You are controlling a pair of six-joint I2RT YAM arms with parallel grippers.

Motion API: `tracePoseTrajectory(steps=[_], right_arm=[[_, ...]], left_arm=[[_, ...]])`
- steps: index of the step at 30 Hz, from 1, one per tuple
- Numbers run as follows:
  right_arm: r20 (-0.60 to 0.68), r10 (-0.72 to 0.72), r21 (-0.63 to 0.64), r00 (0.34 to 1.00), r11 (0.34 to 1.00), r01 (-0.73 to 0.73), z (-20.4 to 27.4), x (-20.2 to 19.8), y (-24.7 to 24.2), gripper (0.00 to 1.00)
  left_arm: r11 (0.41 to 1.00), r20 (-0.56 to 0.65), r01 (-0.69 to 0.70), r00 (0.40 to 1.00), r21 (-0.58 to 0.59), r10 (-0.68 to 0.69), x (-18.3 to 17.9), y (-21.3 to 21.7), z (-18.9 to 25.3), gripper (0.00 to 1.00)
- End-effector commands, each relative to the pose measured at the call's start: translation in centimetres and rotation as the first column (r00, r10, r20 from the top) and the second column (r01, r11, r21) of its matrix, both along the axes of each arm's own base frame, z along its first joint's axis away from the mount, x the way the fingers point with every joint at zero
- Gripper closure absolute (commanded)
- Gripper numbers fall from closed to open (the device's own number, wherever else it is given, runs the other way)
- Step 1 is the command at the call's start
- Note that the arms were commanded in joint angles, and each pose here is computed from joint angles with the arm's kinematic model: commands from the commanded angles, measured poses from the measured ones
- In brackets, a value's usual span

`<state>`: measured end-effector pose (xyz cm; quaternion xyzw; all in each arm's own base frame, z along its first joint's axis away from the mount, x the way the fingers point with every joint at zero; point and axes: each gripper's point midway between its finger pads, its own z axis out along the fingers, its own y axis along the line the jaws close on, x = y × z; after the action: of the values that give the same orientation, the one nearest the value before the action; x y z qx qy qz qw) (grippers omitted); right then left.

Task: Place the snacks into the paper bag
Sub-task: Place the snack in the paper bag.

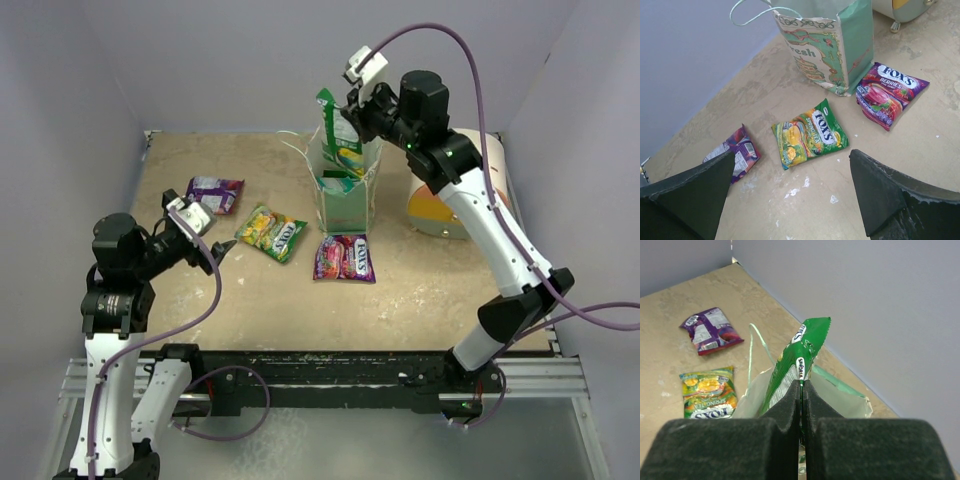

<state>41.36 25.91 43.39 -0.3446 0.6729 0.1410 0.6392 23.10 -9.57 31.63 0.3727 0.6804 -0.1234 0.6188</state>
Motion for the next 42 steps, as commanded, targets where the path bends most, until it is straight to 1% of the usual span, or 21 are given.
tracePoseTrajectory(steps=[1,13,19,20,23,27,33,36,39,42], right_arm=[[0.143,-0.027,0.006,0.989,1.0,0.026,3.1,1.3,-0.3,1.0],[0.113,0.036,-0.107,0.993,0.994,-0.024,-1.8,3.3,1.3,1.0],[0.097,0.008,-0.168,0.995,0.986,0.009,-4.3,4.4,0.9,1.0],[0.118,-0.006,-0.167,0.993,0.986,0.026,-4.1,4.7,0.8,1.0],[0.119,-0.019,-0.178,0.993,0.983,0.04,-5.0,5.2,0.7,1.0],[0.11,-0.023,-0.181,0.994,0.983,0.043,-5.8,5.4,0.7,1.0],[0.132,-0.027,-0.177,0.991,0.983,0.05,-6.4,5.1,0.4,1.0],[0.109,-0.044,-0.171,0.993,0.983,0.063,-7.3,5.2,0.3,1.0],[0.062,-0.058,-0.123,0.996,0.99,0.065,-8.2,5.0,0.6,1.0],[0.053,-0.073,-0.096,0.996,0.992,0.078,-8.7,4.9,0.4,1.0]], left_arm=[[1.0,0.044,0.015,0.999,-0.013,-0.015,0.1,-0.2,1.0,0.01],[1.0,0.038,0.022,0.999,-0.004,-0.022,-0.1,-0.2,0.1,0.01],[1.0,0.04,0.03,0.999,-0.002,-0.03,-0.2,-0.3,-0.1,0.01],[0.999,0.042,0.032,0.999,-0.001,-0.032,-0.3,-0.3,-0.1,0.01],[0.999,0.038,0.034,0.999,-0.002,-0.034,-0.3,-0.4,-0.3,0.01],[0.999,0.04,0.036,0.999,-0.001,-0.036,-0.3,-0.4,-0.3,0.01],[0.999,0.039,0.054,0.998,-0.001,-0.054,-0.4,-0.6,-0.4,0.01],[0.998,0.034,0.068,0.997,-0.003,-0.068,-0.5,-0.8,-0.5,0.01],[0.998,0.033,0.069,0.997,-0.004,-0.069,-0.6,-0.8,-0.6,0.01],[0.997,0.035,0.072,0.997,-0.004,-0.072,-0.7,-0.8,-0.6,0.01]])
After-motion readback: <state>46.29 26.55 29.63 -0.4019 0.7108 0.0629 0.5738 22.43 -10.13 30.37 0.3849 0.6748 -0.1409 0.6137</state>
